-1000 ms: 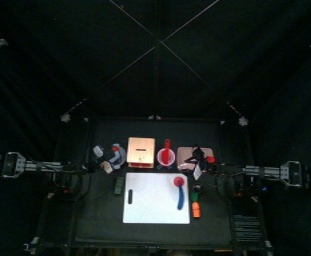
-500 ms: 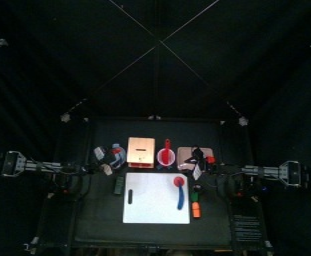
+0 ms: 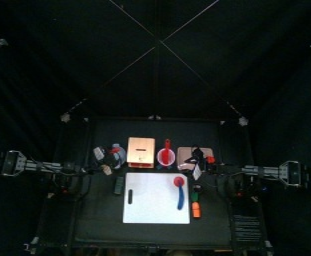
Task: Drop top half of dough in bowl
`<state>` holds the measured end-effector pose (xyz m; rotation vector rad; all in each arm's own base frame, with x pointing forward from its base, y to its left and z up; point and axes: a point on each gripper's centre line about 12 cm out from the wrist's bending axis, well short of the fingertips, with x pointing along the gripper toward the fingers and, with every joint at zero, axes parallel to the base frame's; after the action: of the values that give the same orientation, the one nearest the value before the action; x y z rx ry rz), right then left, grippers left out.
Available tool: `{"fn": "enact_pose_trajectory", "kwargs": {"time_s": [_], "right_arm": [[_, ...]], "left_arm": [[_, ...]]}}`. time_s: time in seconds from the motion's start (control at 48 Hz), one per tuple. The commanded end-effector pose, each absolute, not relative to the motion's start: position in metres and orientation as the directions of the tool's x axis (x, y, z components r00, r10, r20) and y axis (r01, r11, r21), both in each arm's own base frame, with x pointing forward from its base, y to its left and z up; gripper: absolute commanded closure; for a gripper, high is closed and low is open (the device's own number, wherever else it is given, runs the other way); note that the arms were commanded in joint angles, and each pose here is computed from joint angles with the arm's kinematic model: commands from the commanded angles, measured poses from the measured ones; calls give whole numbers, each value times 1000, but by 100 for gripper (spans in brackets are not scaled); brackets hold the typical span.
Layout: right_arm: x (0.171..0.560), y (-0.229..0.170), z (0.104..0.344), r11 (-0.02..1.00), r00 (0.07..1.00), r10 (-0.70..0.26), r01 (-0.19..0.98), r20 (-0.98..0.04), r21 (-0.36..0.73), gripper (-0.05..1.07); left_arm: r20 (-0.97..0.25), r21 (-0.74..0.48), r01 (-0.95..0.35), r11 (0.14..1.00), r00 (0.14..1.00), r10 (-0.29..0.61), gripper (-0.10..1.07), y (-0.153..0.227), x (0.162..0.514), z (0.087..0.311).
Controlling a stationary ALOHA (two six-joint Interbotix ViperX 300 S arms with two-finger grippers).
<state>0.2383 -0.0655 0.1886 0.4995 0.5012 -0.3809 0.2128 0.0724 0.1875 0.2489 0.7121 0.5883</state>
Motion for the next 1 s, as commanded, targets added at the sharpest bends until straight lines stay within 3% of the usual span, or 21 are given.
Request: {"fn": "enact_pose_trajectory", "kwargs": {"time_s": [0.0,0.375,0.583,0.979], "right_arm": [[243,-67,198,816,827,-226,450,-515,364,-1],[243,-67,198,817,829,-226,448,-512,364,-1],[247,-66,206,829,841,-223,429,-492,359,-1],[261,-43,239,914,910,-139,270,-392,301,-1]], "left_arm": [[-526,417,-411,811,618,584,-2,71,218,192],[-526,414,-402,817,627,575,-2,66,228,195],[-518,319,-428,845,668,534,-2,59,238,206],[-438,86,-267,960,855,277,-2,29,246,229]]}}
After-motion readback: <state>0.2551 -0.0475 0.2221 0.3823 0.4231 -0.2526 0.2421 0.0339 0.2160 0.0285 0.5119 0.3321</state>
